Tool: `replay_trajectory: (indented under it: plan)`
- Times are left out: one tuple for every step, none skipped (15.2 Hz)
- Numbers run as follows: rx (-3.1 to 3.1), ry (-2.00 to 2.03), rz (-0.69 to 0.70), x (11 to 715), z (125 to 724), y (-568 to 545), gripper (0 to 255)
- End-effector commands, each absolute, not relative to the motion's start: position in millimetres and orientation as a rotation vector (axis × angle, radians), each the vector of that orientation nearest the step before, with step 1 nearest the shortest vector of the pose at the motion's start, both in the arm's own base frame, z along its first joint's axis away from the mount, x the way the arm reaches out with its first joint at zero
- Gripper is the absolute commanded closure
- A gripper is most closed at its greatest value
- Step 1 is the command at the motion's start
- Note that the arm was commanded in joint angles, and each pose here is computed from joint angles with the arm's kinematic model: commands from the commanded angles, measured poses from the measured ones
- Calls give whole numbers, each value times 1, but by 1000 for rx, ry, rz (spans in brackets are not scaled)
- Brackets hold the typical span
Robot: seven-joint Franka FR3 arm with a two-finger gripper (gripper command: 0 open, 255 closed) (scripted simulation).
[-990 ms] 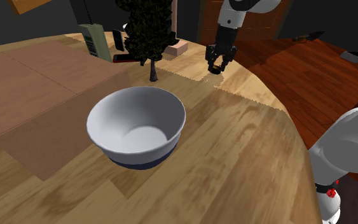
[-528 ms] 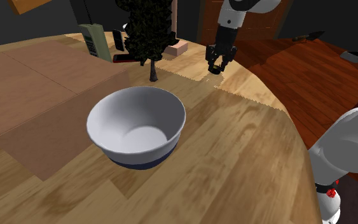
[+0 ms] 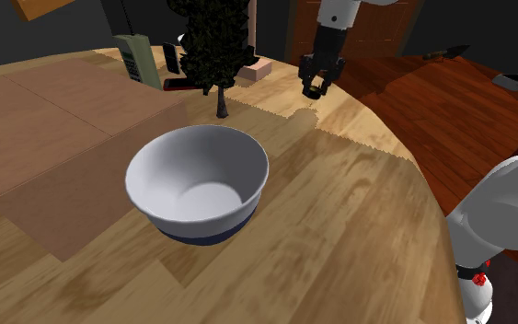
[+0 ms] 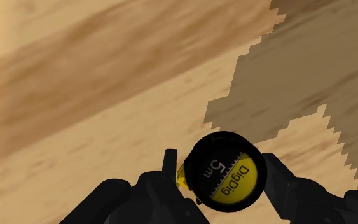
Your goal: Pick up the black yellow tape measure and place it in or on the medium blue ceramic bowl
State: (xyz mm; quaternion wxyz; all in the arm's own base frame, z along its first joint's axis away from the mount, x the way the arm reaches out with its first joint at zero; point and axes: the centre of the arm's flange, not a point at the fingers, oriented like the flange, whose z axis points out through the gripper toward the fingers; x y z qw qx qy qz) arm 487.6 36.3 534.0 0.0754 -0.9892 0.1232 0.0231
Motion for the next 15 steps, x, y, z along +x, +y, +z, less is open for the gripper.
replay_trajectory:
  plan:
    - [-2967,369,70,487,545,36,255]
    - [-2967,369,70,487,550,36,255]
    - [-2967,369,70,487,555,36,255]
    - [-2967,369,70,487,561,36,255]
    - [-2967,369,70,487,566,36,255]
    - [-2967,369,70,487,571,36,255]
    - [-2967,369,70,487,577,36,255]
    - [-2967,369,70,487,582,36,255]
    - [-2967,369,70,487,587,36,255]
    - [-2967,369,70,487,592,36,255]
    - [-2967,369,70,487,598,36,255]
    - [-2967,369,70,487,603,36,255]
    - [-2967,369,70,487,608,36,255]
    - [-2967,369,70,487,614,36,255]
    - [-2967,369,70,487,619,36,255]
